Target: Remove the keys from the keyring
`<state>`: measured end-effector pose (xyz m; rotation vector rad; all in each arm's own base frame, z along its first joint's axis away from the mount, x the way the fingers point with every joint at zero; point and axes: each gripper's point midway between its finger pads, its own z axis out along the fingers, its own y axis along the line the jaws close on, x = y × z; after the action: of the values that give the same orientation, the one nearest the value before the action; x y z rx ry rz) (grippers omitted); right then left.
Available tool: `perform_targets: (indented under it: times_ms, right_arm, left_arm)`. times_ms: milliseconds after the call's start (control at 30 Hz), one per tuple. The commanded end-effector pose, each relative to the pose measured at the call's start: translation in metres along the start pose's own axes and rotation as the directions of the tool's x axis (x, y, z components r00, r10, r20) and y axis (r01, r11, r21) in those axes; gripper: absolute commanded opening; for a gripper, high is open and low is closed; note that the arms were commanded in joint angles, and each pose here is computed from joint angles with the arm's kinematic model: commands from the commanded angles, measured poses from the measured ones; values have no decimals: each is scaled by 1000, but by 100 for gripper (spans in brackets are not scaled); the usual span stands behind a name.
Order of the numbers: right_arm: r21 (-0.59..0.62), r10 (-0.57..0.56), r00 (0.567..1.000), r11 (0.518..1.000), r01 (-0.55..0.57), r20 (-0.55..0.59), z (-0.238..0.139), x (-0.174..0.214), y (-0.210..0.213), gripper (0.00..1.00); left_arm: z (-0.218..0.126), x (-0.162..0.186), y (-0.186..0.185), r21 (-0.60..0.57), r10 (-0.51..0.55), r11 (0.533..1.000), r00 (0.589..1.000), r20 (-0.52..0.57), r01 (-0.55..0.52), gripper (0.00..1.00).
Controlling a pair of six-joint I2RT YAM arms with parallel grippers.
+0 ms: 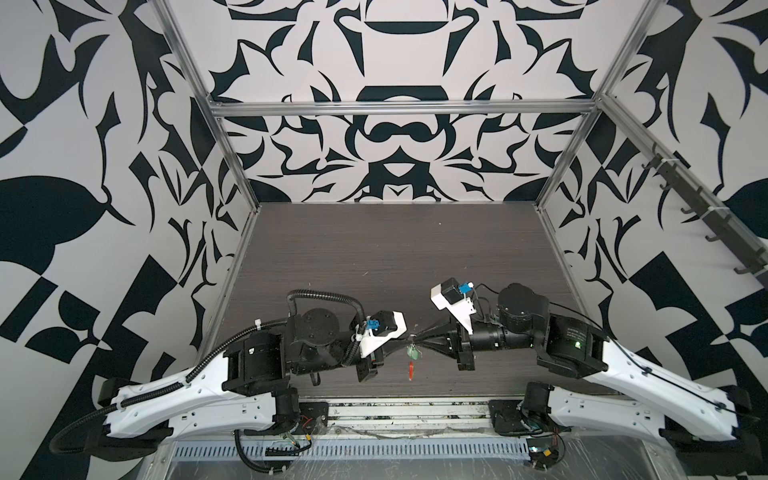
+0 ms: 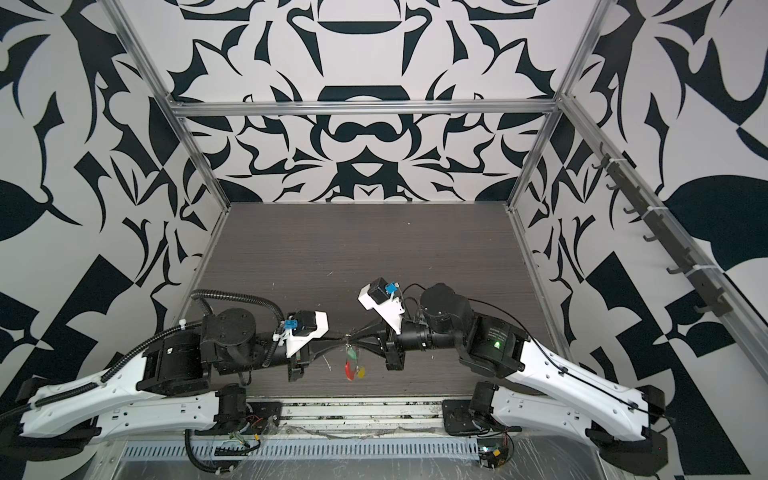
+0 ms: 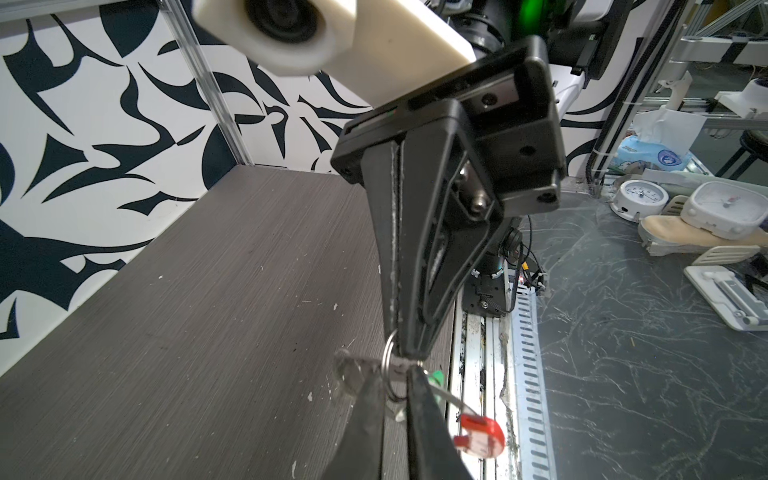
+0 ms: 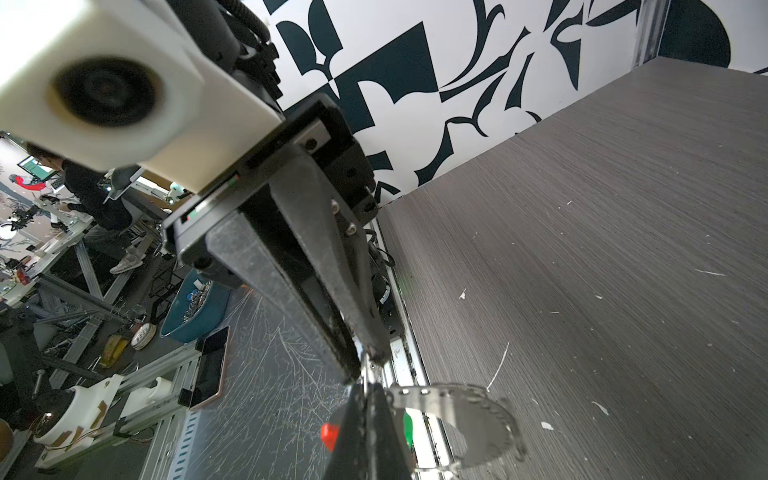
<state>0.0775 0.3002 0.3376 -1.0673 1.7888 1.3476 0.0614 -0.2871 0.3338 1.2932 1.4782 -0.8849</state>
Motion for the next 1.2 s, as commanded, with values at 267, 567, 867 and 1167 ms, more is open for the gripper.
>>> perform_targets:
  times_ms: [267,567,867,1167]
  right_arm:
    - [-20,-71,988,997,74,136,-11,-38,16,0]
    - [10,-76,985,997,76,153,-11,-40,11,0]
    - [28,-99,982,995,95,163,-12,-43,9,0]
    - [43,-104,978,994,98,180,-16,-45,8,0]
  left_arm:
    - [4,-9,-20,125,-21,992,1000,6,20,9]
    - [10,-11,-21,135,-24,991,999,30,19,0]
    - [16,-2,-24,158,-36,987,999,-14,38,17]
    - [10,-4,-21,146,-50,988,999,-1,50,3]
